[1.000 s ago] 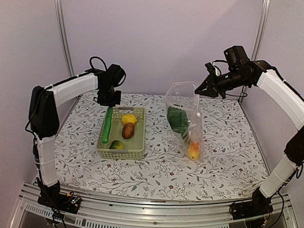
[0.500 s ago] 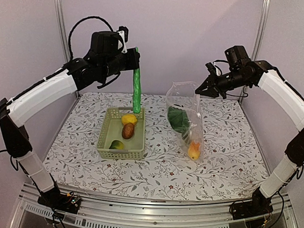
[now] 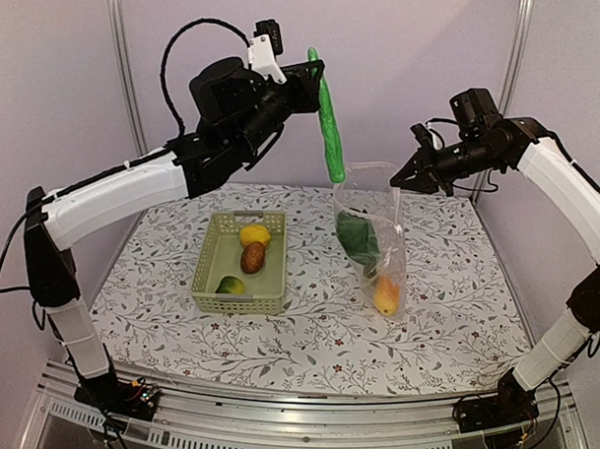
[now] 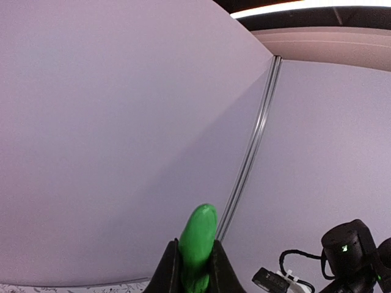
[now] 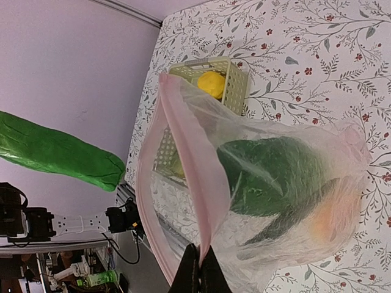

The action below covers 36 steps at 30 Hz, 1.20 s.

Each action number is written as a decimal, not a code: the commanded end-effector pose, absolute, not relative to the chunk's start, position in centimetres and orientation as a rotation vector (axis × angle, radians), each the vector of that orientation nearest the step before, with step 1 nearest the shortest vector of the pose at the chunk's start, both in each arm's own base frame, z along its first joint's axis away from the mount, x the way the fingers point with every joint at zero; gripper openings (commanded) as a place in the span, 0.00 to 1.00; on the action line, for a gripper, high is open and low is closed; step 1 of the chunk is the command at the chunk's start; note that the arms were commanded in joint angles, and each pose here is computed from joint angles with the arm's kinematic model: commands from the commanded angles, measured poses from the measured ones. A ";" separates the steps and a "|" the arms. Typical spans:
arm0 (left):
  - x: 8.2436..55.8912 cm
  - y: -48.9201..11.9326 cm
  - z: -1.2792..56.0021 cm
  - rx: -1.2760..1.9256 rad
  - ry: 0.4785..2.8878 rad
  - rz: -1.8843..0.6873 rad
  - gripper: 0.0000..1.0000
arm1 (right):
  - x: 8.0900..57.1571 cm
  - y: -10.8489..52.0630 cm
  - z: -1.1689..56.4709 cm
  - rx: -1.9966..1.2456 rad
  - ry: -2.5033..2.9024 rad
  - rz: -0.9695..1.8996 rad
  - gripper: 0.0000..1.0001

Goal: Place the food in the zip-top bag and seal the zipper
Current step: Place the fake vegetable in the zipper food storage bag.

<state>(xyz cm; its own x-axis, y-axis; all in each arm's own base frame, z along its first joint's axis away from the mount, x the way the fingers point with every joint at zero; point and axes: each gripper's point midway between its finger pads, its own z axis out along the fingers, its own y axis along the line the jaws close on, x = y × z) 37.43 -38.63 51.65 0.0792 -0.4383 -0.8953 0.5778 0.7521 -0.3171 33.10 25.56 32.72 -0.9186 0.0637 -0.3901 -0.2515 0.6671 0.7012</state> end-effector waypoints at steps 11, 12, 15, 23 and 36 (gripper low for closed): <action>36.1 -46.1 49.4 0.186 1.199 -0.984 0.00 | 32.0 24.5 34.6 -0.132 2.471 1.115 0.00; 36.2 -46.2 48.9 0.183 1.205 -0.993 0.00 | 31.9 24.5 34.7 -0.132 2.470 1.118 0.00; 36.2 -47.0 47.0 0.188 1.236 -1.029 0.00 | 31.9 24.5 34.7 -0.134 2.471 1.121 0.00; 35.9 -48.8 43.5 0.201 1.288 -1.082 0.00 | 32.0 24.5 34.9 -0.132 2.466 1.116 0.00; 37.3 -50.8 36.2 0.151 1.472 -1.123 0.28 | 31.9 24.3 34.9 -0.142 2.472 1.103 0.00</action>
